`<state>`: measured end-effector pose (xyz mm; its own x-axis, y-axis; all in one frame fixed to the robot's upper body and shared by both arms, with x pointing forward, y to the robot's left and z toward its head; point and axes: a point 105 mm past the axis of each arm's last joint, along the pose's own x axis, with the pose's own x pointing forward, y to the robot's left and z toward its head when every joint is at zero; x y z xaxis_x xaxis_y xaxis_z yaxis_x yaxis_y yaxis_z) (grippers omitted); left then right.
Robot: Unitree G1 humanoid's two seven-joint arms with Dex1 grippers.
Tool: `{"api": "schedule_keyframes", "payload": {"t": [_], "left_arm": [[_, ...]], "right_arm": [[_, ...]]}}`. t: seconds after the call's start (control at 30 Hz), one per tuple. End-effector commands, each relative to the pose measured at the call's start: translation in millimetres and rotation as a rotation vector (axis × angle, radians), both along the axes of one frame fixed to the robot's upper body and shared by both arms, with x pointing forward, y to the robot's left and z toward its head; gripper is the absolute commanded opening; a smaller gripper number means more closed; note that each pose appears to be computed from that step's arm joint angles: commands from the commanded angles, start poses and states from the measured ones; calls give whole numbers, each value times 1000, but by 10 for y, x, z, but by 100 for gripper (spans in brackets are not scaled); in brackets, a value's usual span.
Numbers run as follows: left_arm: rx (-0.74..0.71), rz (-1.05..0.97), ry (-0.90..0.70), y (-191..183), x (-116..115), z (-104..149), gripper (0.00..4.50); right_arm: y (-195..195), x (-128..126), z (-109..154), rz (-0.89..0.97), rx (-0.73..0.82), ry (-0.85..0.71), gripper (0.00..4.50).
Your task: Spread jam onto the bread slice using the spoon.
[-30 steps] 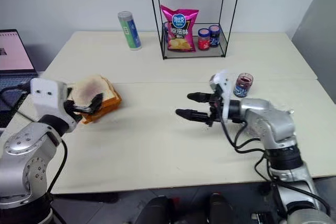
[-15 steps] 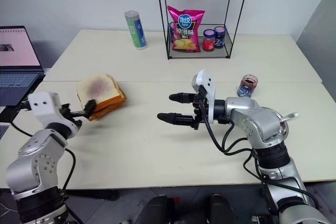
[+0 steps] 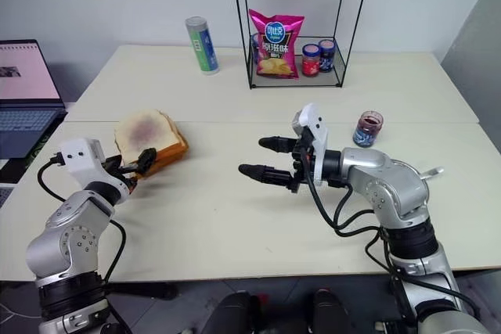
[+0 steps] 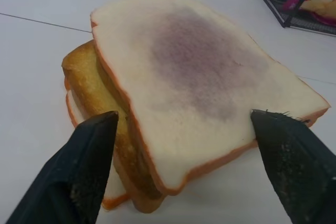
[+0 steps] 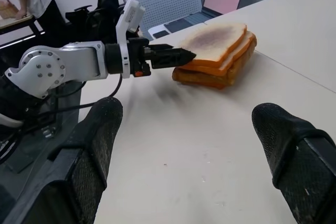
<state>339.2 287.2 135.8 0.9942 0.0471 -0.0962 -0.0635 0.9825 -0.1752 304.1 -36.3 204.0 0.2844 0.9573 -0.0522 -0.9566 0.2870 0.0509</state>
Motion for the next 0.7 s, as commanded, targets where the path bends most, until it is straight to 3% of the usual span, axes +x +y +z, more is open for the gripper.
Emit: {"api": "schedule_keyframes", "payload": {"t": [0.03,0.57,0.7], "left_arm": [[23,-14,-48,-9,63,157,324],[61,33,-56,37,83,186,36],[93,61,-66,60,73,216,2]], "right_arm": [[0,-63,163,-1,48,-48,435],[-101,-90,161,-9,17,-28,435],[-95,-92,170,-7,16,-24,435]]}}
